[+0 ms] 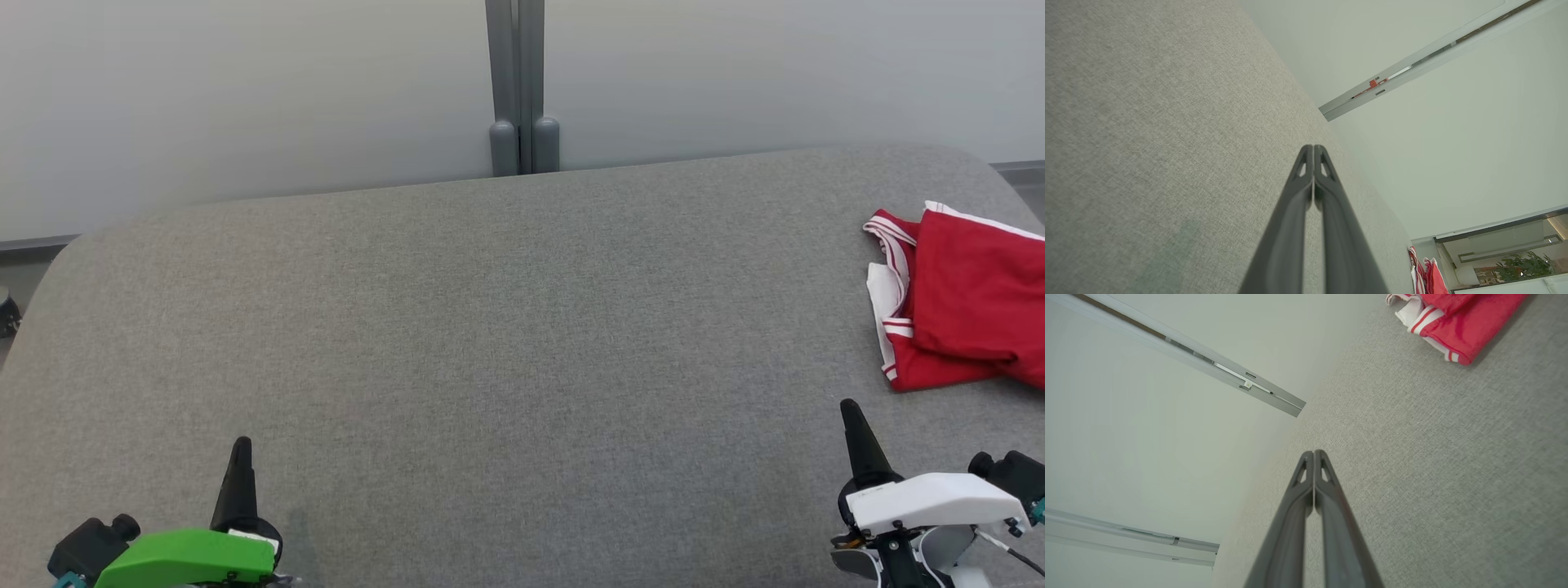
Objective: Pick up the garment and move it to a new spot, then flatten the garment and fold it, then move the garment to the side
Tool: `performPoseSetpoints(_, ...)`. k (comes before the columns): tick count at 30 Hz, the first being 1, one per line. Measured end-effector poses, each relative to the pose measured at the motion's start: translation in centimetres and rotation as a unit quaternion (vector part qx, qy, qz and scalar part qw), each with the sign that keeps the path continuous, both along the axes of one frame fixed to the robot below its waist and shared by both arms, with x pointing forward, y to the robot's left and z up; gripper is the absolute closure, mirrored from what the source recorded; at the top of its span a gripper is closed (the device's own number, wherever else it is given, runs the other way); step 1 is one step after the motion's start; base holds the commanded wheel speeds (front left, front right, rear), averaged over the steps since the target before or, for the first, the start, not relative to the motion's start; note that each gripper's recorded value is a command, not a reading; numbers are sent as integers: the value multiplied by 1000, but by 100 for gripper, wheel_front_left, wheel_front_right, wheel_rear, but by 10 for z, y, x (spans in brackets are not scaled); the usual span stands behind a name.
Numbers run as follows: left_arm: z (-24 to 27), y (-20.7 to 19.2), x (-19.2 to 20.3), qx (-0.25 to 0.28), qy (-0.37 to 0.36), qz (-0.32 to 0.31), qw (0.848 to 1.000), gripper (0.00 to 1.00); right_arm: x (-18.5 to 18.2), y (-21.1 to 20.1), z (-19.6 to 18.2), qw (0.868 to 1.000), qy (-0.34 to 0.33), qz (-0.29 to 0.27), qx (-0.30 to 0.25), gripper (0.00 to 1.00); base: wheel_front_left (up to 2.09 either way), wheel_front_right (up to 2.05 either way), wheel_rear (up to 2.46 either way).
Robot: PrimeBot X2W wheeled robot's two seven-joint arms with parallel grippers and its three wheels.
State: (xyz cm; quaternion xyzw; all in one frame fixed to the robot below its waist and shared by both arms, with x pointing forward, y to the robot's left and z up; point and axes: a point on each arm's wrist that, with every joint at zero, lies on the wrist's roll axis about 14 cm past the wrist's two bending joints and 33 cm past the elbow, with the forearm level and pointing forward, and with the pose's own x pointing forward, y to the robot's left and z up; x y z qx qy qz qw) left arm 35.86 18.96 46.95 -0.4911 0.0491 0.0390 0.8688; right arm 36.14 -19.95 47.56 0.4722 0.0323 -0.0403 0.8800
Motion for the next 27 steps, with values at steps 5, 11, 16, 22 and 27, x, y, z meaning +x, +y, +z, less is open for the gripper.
performPoseSetpoints(5,3,1,3,-26,-5,4,1000,100,3,0,3,1000,-4,-1,27,100,0,0,0)
performPoseSetpoints(11,5,2,6,-57,-8,6,998,100,5,0,4,998,-6,-3,61,100,0,0,0)
performPoseSetpoints(16,8,3,8,-79,-12,6,997,100,8,0,7,996,-11,-3,85,100,0,0,0)
performPoseSetpoints(22,11,4,11,-105,-15,8,994,100,10,0,9,993,-13,-4,114,100,0,0,0)
performPoseSetpoints(27,14,4,13,-128,-19,8,992,100,12,0,11,990,-17,-3,138,100,0,0,0)
